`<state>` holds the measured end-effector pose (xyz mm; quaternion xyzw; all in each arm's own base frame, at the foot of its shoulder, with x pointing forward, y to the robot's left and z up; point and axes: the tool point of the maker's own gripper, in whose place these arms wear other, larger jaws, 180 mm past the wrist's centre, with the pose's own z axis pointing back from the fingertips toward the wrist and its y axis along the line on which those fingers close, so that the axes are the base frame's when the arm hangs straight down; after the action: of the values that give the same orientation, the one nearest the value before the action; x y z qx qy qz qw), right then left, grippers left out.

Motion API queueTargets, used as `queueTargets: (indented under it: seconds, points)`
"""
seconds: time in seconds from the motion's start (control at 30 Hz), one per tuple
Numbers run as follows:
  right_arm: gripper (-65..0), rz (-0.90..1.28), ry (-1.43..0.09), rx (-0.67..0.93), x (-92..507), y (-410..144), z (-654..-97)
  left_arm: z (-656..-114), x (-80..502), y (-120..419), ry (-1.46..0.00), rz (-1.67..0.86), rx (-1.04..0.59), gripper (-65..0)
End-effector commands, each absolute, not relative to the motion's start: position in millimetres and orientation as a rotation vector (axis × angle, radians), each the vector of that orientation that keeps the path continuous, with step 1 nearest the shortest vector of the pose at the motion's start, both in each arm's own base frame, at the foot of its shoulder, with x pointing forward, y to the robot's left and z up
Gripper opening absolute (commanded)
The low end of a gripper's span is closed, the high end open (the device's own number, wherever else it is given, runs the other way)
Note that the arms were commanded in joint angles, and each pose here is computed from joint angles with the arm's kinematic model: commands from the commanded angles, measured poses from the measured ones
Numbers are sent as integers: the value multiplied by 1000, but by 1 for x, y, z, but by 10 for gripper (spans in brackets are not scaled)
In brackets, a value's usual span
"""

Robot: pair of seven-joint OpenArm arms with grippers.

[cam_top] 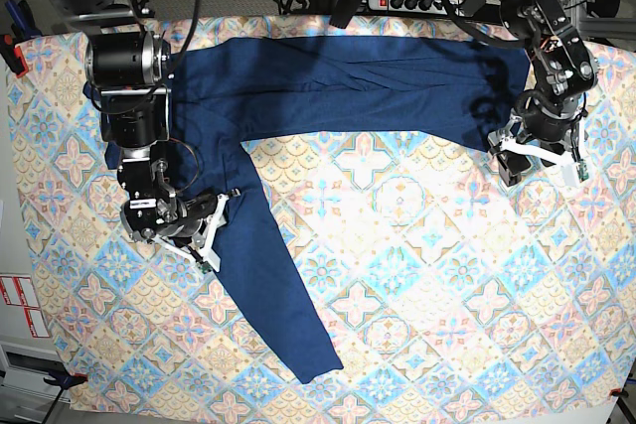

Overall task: Fold the T-shirt properly
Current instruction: 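Grasp the blue sleeve near its base with the right gripper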

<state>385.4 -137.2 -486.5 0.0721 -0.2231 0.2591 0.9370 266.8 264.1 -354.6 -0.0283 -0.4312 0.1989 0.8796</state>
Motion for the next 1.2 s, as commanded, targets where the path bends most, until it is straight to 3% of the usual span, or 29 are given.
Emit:
queueTargets:
  seconds: [0.0,0.13,0.27,0.87,1.17]
  points:
    - [-524,566,-360,161,363,-134,-500,-344,272,267,-942,409,-55,-192]
    - [-650,567,-362,159,364,-134,-499,-344,272,267,-942,409,-55,-192]
    - [-649,618,-329,191,357,-130,-498,-344,272,267,-942,409,-55,-193]
    - [-649,723,-557,137,339,-108,-427,-344,274,266,-946,409,-59,-193]
    - [-650,724,-576,181,319,-90,-432,-365,269,266,-892,434,-76,-193]
